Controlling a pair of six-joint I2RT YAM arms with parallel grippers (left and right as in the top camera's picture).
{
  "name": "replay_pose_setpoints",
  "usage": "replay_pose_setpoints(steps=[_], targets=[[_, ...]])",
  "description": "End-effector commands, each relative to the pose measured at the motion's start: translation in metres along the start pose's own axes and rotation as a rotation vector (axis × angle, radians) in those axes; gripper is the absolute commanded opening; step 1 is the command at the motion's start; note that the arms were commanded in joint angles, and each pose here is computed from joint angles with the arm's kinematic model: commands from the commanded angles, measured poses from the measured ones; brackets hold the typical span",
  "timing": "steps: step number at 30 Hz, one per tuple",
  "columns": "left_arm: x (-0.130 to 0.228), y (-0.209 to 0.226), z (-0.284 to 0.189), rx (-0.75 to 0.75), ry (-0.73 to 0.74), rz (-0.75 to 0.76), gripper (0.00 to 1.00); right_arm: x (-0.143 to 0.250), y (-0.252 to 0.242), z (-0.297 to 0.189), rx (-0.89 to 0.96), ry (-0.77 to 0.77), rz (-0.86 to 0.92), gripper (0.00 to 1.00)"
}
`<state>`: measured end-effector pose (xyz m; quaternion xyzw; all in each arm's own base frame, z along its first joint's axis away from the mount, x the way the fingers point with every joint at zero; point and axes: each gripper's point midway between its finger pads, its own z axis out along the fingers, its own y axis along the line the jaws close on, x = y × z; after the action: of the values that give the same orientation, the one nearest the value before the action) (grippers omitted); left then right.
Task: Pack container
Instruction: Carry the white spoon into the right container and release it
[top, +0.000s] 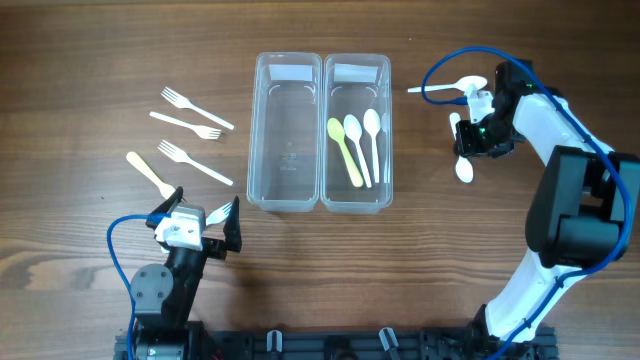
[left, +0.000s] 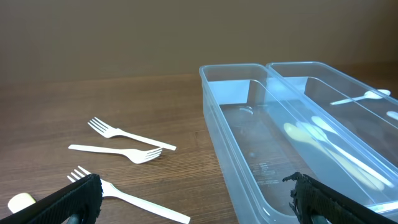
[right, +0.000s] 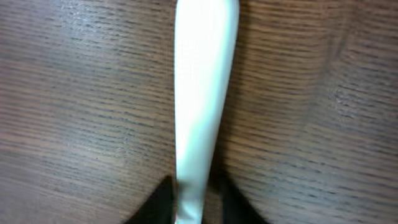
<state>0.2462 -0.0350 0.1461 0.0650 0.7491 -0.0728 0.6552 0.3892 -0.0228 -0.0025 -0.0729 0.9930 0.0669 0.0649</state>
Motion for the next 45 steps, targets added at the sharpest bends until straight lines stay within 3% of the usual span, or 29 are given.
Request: replay_pose_setpoints(steps=[1, 6, 11, 14, 16, 24, 32, 33, 34, 35, 37, 42, 45], targets=[[0.003, -0.001, 0.0, 0.003, 0.005, 0.015, 1.0, 0.012, 0.006, 0.016, -0.033, 0.056, -0.017, 0.13], [0.003, -0.001, 0.0, 0.003, 0.005, 0.015, 1.0, 0.01, 0.006, 0.012, -0.033, 0.056, 0.023, 0.04], [0.003, -0.001, 0.0, 0.003, 0.005, 0.015, 1.0, -0.054, 0.012, -0.067, -0.024, -0.16, 0.024, 0.04], [0.003, -0.001, 0.0, 0.003, 0.005, 0.015, 1.0, -0.082, 0.04, -0.112, -0.066, -0.28, -0.043, 0.04], [0.003, -0.001, 0.0, 0.003, 0.004, 0.015, 1.0, -0.096, 0.092, -0.133, -0.173, -0.356, -0.129, 0.04], [0.003, -0.001, 0.0, 0.003, 0.005, 0.015, 1.0, -0.091, 0.238, -0.127, -0.284, -0.367, -0.413, 0.04], [0.003, -0.001, 0.0, 0.003, 0.005, 0.015, 1.0, -0.086, 0.252, -0.124, -0.276, -0.361, -0.444, 0.05], [0.003, -0.001, 0.0, 0.003, 0.005, 0.015, 1.0, -0.087, 0.252, -0.125, -0.276, -0.365, -0.444, 0.09], [0.003, -0.001, 0.0, 0.003, 0.005, 0.015, 1.0, -0.088, 0.252, -0.125, -0.277, -0.369, -0.445, 0.28], [0.003, -0.001, 0.0, 0.003, 0.005, 0.015, 1.0, -0.089, 0.252, -0.125, -0.276, -0.373, -0.445, 0.53], [0.003, -0.001, 0.0, 0.003, 0.005, 0.015, 1.0, -0.091, 0.252, -0.126, -0.284, -0.376, -0.404, 0.64], [0.003, -0.001, 0.0, 0.003, 0.005, 0.015, 1.0, -0.124, 0.26, -0.143, -0.297, -0.521, -0.368, 0.64], [0.003, -0.001, 0.0, 0.003, 0.005, 0.015, 1.0, -0.168, 0.246, -0.17, -0.28, -0.704, -0.171, 0.62]])
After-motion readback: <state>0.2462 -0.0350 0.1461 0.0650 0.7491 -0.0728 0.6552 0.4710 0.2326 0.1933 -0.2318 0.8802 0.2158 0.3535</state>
